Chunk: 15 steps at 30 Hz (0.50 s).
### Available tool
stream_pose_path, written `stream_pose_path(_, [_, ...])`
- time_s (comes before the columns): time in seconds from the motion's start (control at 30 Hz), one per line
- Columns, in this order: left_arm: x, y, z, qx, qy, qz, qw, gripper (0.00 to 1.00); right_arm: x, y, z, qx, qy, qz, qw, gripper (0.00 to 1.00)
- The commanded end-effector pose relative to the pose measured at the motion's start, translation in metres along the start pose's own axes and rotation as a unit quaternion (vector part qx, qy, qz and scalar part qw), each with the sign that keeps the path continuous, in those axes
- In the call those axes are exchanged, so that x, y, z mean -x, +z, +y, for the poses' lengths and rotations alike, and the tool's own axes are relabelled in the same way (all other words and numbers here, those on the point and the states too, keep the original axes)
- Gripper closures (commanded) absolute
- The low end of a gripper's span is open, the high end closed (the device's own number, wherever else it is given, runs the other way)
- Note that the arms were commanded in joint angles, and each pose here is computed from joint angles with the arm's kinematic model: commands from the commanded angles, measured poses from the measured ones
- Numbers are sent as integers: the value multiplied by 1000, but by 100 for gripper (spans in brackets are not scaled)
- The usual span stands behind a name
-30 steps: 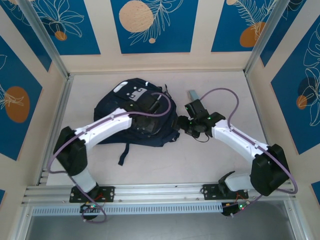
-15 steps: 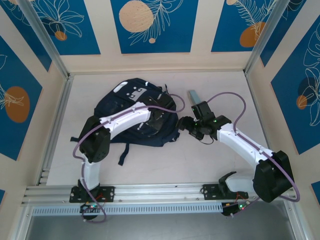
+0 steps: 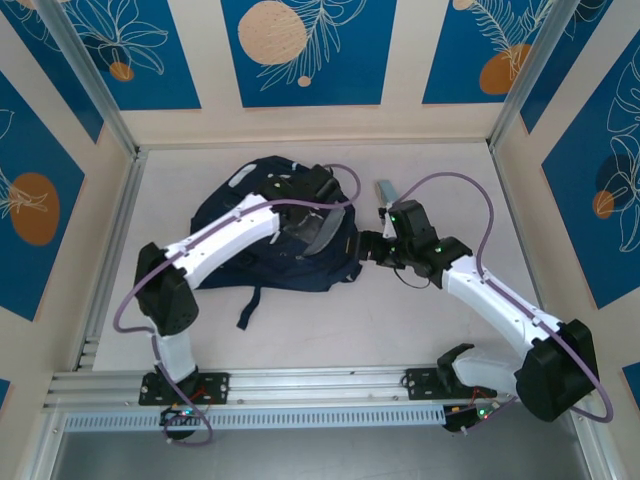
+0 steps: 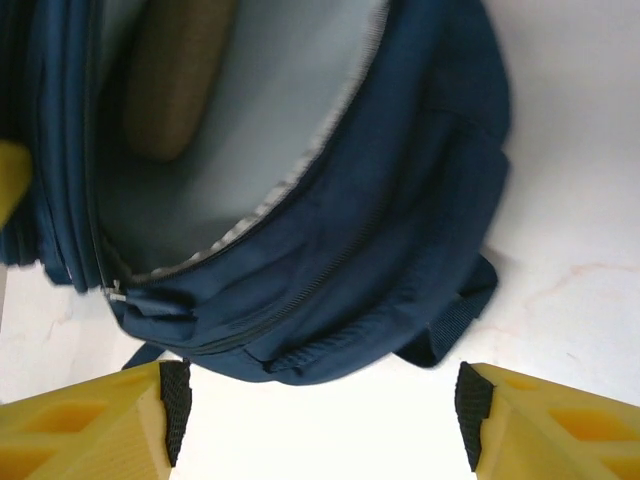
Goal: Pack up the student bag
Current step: Zip the student bag at the center of the table.
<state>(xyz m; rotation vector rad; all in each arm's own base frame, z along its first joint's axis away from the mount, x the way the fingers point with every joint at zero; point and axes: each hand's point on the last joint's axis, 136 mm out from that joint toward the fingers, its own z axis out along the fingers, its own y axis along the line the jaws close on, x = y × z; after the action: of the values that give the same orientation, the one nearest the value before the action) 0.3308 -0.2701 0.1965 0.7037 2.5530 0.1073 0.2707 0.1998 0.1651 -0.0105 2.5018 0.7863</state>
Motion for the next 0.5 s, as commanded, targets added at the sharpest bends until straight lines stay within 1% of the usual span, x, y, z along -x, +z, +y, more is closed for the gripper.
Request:
stream_pose_path(0.0, [44,-61,8,-33,-21,-111,993,100,-1,-1,36,67,-117,3,991,29])
stream_pose_path(0.1, [50,-74,14,-36,-30,-131,990,100,-7,8,56,88,-184,15,979,30])
stream_pose_path(0.2, [53,-79,19,-41,-42,-140,988,100,-11,16,75,112,-227,20,967,35])
stream_pose_path(0.27, [55,-80,19,-49,-49,-141,988,100,-14,21,87,135,-239,24,961,37])
stream_pose_path(0.33, [56,-78,19,-54,-54,-139,987,100,-19,26,97,156,-243,32,957,42])
stream_pose_path(0.47, [58,-76,19,-58,-63,-136,987,100,-27,36,104,172,-234,45,956,50])
